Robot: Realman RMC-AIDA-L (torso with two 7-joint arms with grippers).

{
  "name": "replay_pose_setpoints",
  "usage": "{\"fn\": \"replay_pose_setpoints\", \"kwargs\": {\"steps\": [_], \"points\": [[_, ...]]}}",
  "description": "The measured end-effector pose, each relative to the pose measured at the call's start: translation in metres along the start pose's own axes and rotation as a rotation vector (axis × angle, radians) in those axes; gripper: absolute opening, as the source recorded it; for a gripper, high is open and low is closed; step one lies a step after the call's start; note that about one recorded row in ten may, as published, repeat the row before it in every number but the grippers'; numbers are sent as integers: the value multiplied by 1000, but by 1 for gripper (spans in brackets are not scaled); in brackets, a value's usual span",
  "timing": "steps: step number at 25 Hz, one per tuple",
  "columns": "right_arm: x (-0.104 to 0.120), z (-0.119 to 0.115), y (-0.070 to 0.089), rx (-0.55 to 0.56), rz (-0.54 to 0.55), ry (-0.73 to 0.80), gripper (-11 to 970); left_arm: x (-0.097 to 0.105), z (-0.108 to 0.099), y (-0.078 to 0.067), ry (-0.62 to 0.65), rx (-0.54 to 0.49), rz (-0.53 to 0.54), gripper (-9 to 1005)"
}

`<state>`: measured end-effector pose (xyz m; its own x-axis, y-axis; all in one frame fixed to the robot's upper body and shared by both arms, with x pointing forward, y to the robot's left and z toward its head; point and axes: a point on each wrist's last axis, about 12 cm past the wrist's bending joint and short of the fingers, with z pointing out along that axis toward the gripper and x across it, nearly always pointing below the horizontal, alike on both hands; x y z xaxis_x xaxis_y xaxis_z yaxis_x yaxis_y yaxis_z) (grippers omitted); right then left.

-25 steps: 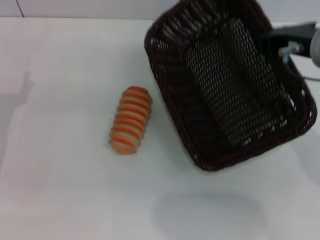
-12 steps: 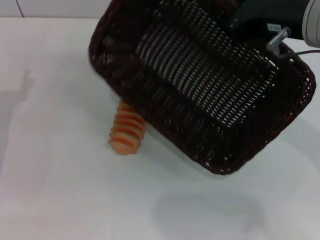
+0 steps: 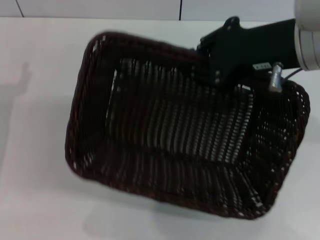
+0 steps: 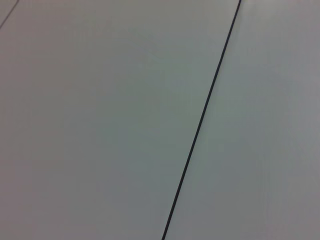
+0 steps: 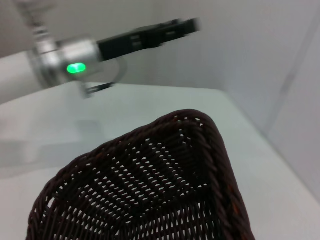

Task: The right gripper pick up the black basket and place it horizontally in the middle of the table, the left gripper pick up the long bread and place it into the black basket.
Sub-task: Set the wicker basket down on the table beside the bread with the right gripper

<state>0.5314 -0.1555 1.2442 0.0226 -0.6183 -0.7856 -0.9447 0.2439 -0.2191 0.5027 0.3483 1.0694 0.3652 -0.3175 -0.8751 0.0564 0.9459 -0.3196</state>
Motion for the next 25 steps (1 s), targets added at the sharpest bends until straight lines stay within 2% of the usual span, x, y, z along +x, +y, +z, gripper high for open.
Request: {"fn": "replay_pose_setpoints", "kwargs": {"steps": [6,12,17,25], "points": [[-3,-4,-9,-156,-67,-6,177,-5,6,-3,-31,2,-9,862],[-1,-5,-11,-240,-58,10,177,-5,11,-2,-28,-9,-12,862],[-1,-3,-8,-262,-18,25,177,-5,12,-3,-28,-9,-10,861],[6,-1,-11,-223,64,54,178,-3,14,-5,-23,-1,-11,861]]}}
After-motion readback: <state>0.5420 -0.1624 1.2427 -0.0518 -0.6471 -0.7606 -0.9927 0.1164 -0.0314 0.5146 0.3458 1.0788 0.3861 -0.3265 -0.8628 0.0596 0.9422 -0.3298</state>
